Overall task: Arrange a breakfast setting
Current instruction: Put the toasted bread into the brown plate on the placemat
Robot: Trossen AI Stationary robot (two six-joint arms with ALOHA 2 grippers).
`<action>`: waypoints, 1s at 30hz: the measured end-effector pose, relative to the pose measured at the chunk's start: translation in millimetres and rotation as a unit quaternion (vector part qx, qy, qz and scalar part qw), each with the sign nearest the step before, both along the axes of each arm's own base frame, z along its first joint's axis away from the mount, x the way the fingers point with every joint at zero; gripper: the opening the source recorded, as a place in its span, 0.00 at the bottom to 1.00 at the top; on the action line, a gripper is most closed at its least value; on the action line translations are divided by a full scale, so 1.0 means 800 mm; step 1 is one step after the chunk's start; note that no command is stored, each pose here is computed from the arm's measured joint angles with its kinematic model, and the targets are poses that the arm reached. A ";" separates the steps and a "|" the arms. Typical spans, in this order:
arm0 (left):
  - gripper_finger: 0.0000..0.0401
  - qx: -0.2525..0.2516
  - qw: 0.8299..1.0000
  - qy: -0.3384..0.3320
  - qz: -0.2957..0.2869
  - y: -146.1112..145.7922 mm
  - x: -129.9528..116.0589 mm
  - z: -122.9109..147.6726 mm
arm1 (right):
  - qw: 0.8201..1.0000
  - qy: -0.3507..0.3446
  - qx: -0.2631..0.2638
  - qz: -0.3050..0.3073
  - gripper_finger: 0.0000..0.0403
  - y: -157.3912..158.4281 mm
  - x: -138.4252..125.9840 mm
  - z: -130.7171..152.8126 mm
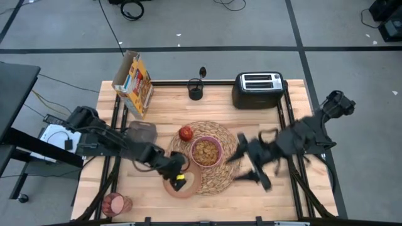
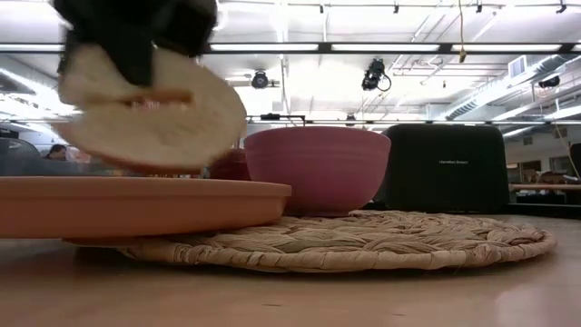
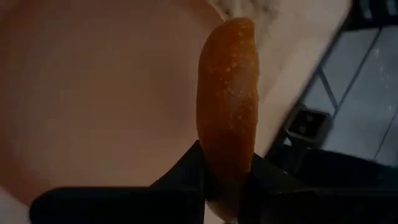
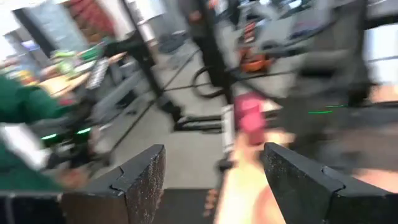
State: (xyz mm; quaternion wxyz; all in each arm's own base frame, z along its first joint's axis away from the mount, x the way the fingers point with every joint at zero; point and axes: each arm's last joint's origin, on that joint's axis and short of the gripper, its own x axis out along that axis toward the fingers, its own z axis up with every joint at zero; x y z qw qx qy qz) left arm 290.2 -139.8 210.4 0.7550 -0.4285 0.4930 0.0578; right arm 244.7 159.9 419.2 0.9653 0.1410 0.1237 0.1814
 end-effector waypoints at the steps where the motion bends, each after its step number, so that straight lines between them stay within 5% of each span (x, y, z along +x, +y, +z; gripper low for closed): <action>1: 0.13 0.002 1.000 0.006 0.003 0.006 0.002 -0.002 | 1.000 0.006 0.003 0.011 0.67 0.012 -0.003 -0.003; 12: 0.14 -0.013 0.996 0.085 0.040 0.042 0.010 -0.019 | 0.997 0.073 0.021 0.031 0.66 0.094 -0.020 -0.045; 19: 0.19 -0.026 0.994 0.096 0.038 0.039 0.007 -0.019 | 0.998 0.065 -0.003 0.022 0.66 0.085 -0.012 -0.046; 30: 0.45 -0.011 0.994 0.104 0.034 0.036 0.003 -0.021 | 0.998 0.060 -0.027 0.013 0.66 0.073 -0.004 -0.045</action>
